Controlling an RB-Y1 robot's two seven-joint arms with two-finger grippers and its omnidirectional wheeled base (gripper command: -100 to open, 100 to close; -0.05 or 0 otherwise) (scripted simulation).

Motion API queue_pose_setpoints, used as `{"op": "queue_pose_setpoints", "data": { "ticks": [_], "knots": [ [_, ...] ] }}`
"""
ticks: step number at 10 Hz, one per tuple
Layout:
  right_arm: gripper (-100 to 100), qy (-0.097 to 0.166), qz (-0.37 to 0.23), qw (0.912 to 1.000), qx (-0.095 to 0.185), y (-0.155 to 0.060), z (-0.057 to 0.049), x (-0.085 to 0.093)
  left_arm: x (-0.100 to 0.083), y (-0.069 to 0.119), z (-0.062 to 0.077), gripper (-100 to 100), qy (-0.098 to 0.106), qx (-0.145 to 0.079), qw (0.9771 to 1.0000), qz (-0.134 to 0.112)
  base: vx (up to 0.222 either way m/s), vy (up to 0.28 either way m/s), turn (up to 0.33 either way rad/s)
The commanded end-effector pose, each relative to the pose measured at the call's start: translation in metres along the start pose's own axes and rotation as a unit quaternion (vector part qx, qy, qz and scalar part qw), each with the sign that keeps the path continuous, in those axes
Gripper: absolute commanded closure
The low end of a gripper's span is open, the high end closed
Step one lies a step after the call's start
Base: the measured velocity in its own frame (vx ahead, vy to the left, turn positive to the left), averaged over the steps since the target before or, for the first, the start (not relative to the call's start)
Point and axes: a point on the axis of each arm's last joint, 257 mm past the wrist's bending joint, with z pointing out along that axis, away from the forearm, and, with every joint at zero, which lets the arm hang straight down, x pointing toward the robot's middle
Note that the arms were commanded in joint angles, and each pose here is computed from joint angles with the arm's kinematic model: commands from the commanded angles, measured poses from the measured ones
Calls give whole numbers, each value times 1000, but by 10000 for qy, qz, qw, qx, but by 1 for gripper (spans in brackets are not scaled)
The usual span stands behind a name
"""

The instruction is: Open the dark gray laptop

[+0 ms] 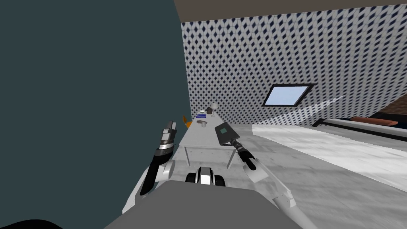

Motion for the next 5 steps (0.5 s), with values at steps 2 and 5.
{"op": "queue_pose_setpoints", "data": {
  "ticks": [2,5],
  "knots": [
    [100,126,438,9990,-45,-2,6,17,0,0,0,0,0,0,10000,0,-25,-41,-2],
    [-100,72,348,9994,-29,9,-9,0,0,0,0,0,0,0,10000,0,20,-15,-10]
  ]
}}
